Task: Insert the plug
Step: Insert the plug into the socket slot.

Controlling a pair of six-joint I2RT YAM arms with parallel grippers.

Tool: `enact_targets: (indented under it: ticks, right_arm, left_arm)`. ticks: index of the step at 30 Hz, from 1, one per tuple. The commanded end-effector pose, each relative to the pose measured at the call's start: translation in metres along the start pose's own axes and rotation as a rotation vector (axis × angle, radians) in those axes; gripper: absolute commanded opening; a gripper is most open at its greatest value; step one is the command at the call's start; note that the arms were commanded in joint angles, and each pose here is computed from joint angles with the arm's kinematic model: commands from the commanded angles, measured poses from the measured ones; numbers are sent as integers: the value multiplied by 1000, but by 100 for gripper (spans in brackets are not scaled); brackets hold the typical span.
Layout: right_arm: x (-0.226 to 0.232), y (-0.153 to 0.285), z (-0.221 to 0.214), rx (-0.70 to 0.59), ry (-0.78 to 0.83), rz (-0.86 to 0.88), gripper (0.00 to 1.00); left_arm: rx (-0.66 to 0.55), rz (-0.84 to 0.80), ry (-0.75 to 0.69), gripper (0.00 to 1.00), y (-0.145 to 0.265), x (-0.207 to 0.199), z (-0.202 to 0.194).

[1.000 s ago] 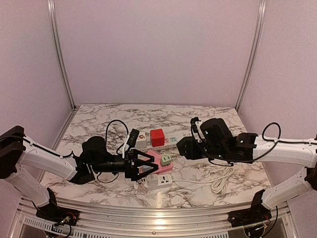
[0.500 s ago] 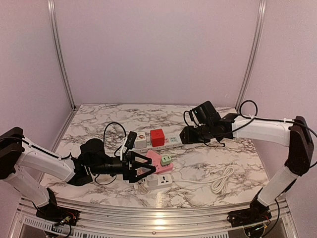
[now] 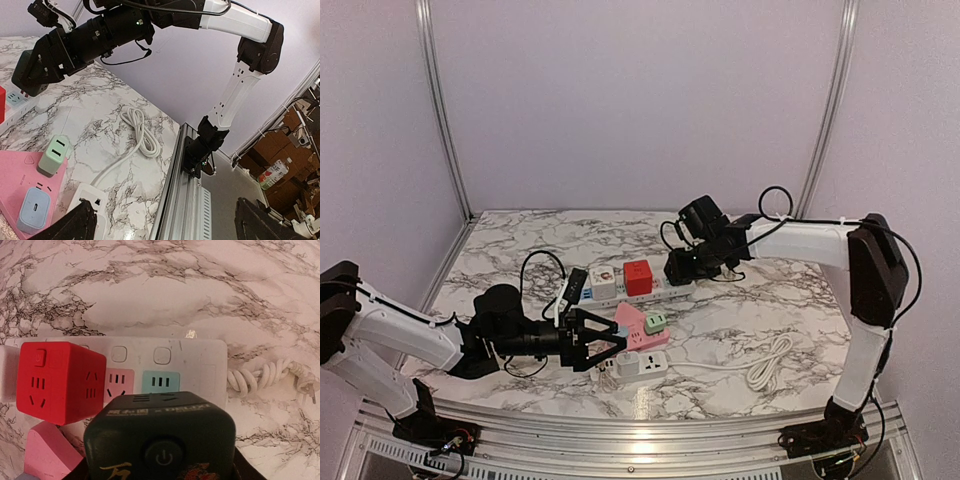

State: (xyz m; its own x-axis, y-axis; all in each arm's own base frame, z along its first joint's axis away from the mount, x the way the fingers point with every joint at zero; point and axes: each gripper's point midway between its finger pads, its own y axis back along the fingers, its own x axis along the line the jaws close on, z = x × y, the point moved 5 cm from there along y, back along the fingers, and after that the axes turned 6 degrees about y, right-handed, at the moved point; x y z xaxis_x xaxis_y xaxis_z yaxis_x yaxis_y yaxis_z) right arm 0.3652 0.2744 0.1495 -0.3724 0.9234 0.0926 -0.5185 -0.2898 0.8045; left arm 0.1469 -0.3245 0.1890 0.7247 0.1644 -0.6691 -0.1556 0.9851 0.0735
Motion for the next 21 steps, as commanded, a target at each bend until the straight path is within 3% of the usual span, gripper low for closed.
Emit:
enact_targets:
  ticks: [1, 21]
  right_arm:
    - [3, -7, 19, -21, 25, -18, 0]
    - [1, -35, 25, 19, 43, -76, 0]
  left_arm:
    - [-39, -7, -12, 99, 7, -5, 7]
    - [-39, 18, -22, 99, 11, -3, 5]
